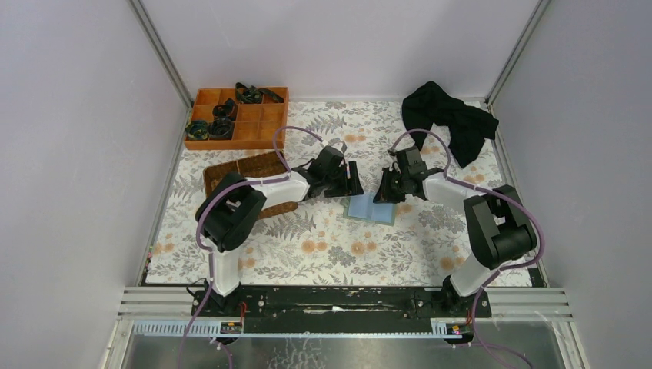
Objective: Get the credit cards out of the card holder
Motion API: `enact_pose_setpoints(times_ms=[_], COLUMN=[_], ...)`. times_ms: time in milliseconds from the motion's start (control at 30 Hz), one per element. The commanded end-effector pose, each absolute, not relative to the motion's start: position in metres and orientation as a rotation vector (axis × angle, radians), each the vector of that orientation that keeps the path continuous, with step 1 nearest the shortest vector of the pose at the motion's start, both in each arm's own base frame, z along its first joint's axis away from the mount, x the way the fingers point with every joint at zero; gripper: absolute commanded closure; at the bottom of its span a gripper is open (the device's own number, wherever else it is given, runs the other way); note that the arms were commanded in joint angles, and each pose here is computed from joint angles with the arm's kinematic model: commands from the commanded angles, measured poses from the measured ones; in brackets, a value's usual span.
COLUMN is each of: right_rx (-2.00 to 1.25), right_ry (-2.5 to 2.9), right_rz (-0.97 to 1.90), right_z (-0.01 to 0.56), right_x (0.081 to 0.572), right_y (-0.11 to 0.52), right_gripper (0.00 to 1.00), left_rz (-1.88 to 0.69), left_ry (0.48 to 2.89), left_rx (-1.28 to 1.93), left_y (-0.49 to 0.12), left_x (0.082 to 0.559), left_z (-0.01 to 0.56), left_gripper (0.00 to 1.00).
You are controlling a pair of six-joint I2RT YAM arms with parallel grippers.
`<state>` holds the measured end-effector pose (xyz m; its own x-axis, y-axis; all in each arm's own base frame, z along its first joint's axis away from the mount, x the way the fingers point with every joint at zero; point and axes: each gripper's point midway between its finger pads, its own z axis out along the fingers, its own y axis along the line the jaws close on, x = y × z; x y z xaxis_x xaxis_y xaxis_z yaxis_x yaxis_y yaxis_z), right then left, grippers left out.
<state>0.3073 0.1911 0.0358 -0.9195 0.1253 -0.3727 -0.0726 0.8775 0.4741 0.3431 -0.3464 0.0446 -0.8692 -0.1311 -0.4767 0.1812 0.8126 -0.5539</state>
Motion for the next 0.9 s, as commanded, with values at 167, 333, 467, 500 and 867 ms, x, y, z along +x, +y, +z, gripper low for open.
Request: enact_pose_setpoints(times_ms=[167, 333, 467, 500, 867], right_rx=[0.012, 0.022, 0.024, 0.025, 0.029], right_ry=[2.634, 2.662, 2.672, 2.674, 2.683], right_rz=[0.774, 0.765, 0.769, 0.768, 0.771], right_z=[0.031, 0.019, 0.014, 0.013, 0.011], right_x=[0.319, 0.318, 0.316, 0.316, 0.314], right_y=[0.211, 0.211, 0.212, 0.212, 0.212], right_gripper=[1.0, 1.0, 1.0, 1.0, 1.0], left_rz=[-0.812, -0.861, -0.874, -0.872, -1.008], left_ry=[2.506, 2.485, 2.483, 2.486, 2.487], left_rx=[0.103, 0.142, 0.152, 0.153, 0.168], left_y=[-0.354, -0.371, -0.375, -0.375, -0.392], left_x=[0.333, 0.327, 0.326, 0.326, 0.316], left_z=[0.039, 0.05, 0.051, 0.05, 0.054], left_gripper=[0.26, 0.26, 0.26, 0.26, 0.26])
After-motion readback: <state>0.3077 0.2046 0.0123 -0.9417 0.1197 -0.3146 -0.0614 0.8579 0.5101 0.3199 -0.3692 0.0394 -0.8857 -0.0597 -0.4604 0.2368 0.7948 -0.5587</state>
